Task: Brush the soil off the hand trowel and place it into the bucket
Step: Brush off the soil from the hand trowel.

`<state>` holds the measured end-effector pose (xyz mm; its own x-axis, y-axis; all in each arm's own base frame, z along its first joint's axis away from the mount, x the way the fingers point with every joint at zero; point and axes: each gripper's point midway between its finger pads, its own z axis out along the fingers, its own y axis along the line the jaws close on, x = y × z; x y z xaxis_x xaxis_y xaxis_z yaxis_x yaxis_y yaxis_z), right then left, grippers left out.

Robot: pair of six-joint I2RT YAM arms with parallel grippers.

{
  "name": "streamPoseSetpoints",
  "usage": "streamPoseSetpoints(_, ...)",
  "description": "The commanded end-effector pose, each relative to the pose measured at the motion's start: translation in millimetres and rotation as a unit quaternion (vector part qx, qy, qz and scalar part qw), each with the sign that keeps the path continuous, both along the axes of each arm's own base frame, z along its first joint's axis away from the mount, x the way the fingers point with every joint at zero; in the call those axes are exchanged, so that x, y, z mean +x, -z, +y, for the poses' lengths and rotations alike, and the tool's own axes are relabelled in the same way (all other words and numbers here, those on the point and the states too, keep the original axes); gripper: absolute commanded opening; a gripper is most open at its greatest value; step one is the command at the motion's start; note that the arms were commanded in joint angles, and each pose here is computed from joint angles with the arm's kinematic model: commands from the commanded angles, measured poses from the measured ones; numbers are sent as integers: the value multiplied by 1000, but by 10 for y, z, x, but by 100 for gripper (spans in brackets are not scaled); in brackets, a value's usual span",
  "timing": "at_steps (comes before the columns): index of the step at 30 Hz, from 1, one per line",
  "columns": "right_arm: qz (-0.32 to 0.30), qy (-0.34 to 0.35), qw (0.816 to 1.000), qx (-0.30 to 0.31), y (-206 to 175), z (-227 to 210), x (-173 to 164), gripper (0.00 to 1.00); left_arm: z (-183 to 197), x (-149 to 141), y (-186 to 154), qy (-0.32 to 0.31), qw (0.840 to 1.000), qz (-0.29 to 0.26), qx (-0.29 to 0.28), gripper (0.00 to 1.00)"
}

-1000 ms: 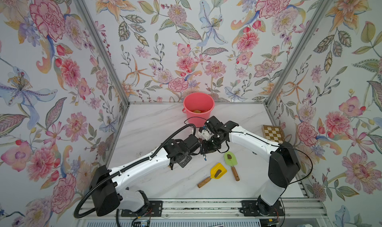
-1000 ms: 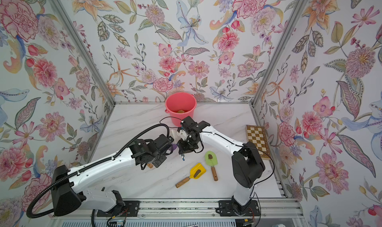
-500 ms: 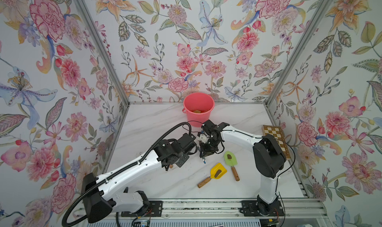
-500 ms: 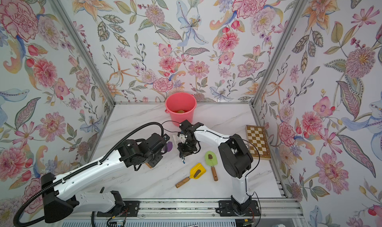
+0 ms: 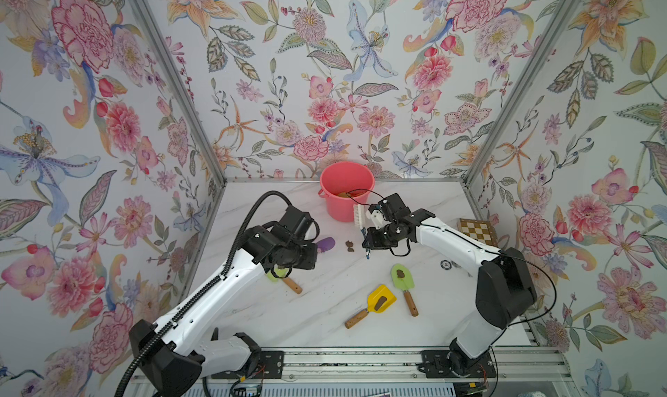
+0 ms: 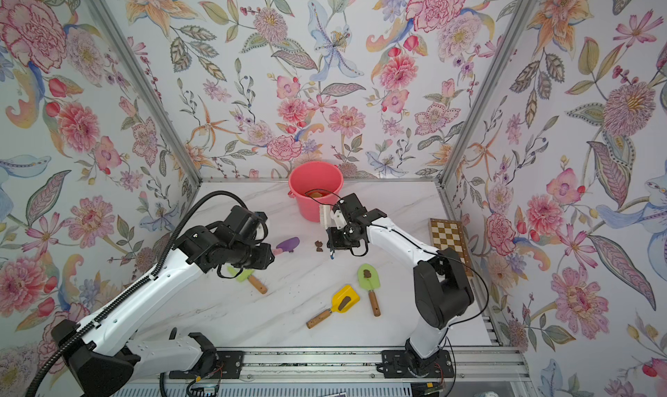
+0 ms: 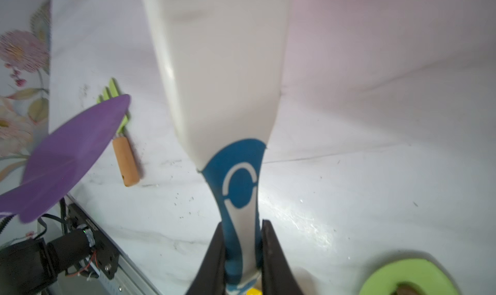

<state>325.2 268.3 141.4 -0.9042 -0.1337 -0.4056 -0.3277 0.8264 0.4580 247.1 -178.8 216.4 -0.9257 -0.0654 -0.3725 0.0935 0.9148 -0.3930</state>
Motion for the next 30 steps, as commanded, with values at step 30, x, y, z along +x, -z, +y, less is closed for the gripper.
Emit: streamPoseSetpoints(30,-94,-21,994,54,70,633,-65,0,-515,438,-878,-166,813,161,-534,0)
